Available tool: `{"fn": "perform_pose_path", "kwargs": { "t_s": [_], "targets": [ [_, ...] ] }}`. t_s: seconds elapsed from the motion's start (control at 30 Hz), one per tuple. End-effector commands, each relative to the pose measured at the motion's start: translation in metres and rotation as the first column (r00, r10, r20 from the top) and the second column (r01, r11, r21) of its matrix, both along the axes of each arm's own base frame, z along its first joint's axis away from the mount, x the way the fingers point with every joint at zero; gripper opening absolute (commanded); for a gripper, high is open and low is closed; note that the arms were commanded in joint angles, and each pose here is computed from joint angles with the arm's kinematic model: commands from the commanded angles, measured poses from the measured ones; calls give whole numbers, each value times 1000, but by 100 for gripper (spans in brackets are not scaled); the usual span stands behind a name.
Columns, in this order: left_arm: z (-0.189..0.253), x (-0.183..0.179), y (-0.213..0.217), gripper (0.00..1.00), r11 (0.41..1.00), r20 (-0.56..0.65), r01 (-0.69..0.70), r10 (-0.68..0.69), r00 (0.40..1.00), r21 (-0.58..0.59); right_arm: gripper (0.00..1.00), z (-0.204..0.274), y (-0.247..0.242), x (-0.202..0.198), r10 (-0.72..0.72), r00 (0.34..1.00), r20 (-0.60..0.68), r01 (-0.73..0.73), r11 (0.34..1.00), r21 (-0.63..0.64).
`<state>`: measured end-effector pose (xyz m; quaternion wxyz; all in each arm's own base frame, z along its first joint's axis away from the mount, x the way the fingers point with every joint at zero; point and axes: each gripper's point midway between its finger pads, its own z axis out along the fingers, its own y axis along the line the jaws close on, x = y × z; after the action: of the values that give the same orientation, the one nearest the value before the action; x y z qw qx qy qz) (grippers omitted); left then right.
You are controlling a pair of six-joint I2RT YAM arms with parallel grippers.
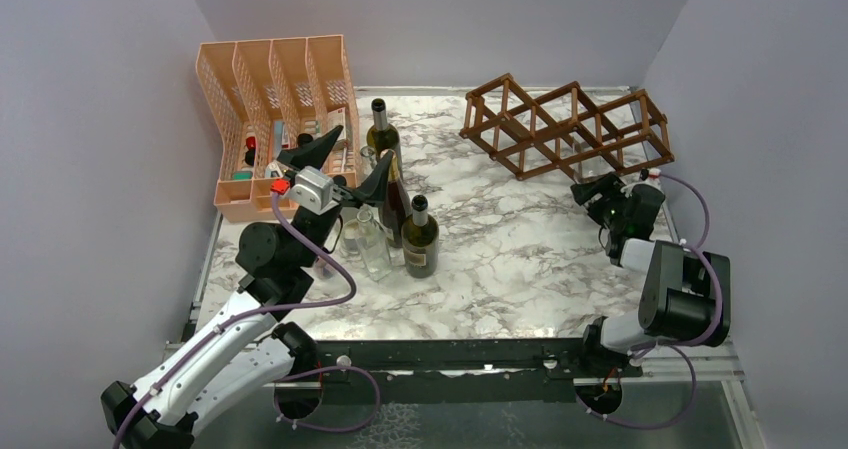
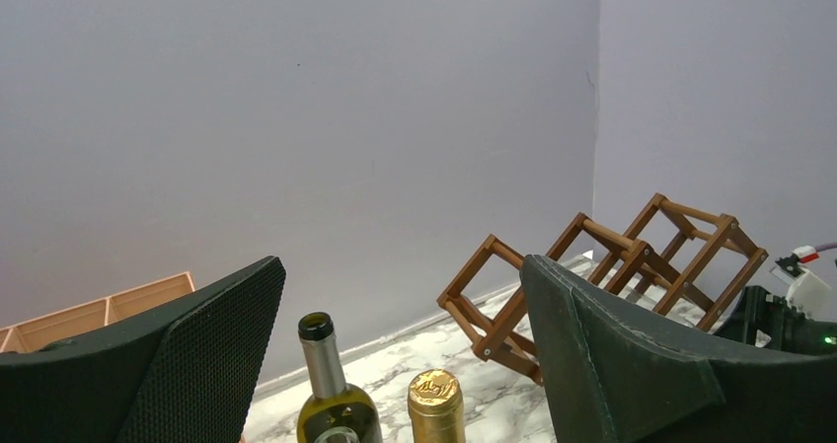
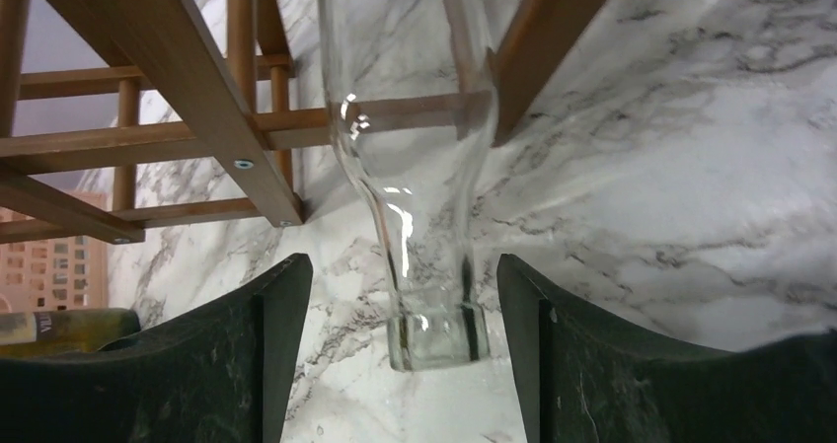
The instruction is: Take the wine bottle off the wine rack
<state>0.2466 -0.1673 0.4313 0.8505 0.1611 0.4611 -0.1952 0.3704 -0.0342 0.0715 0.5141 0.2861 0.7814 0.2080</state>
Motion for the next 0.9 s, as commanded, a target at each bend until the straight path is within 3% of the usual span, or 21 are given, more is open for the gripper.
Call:
{"fn": "perform_pose_path", "kwargs": {
  "t_s": [0.0, 0.27, 0.37, 0.6, 0.8, 0.87],
  "targets": [
    [7, -8, -7, 97, 998, 37, 62, -62, 997, -5, 70, 25, 9, 22, 97, 988, 117, -97, 995, -4],
    [5, -7, -11, 97, 997, 33, 75, -76, 997, 8, 68, 21, 0, 32, 59, 993, 98, -61, 998, 10],
    [5, -6, -11, 97, 997, 34, 74, -74, 997, 8, 61, 17, -1, 35, 66, 994, 90, -67, 998, 11],
    [5, -7, -14, 98, 996, 33, 92, -93, 995, 15, 58, 14, 2, 35, 75, 993, 95, -78, 997, 29],
    [4, -6, -14, 98, 996, 32, 90, -91, 995, 18, 40, 13, 6, 32, 92, 991, 96, -96, 995, 28],
    [4, -5, -15, 98, 996, 31, 92, -93, 995, 19, 38, 14, 6, 29, 93, 991, 95, -95, 995, 26]
  ]
}}
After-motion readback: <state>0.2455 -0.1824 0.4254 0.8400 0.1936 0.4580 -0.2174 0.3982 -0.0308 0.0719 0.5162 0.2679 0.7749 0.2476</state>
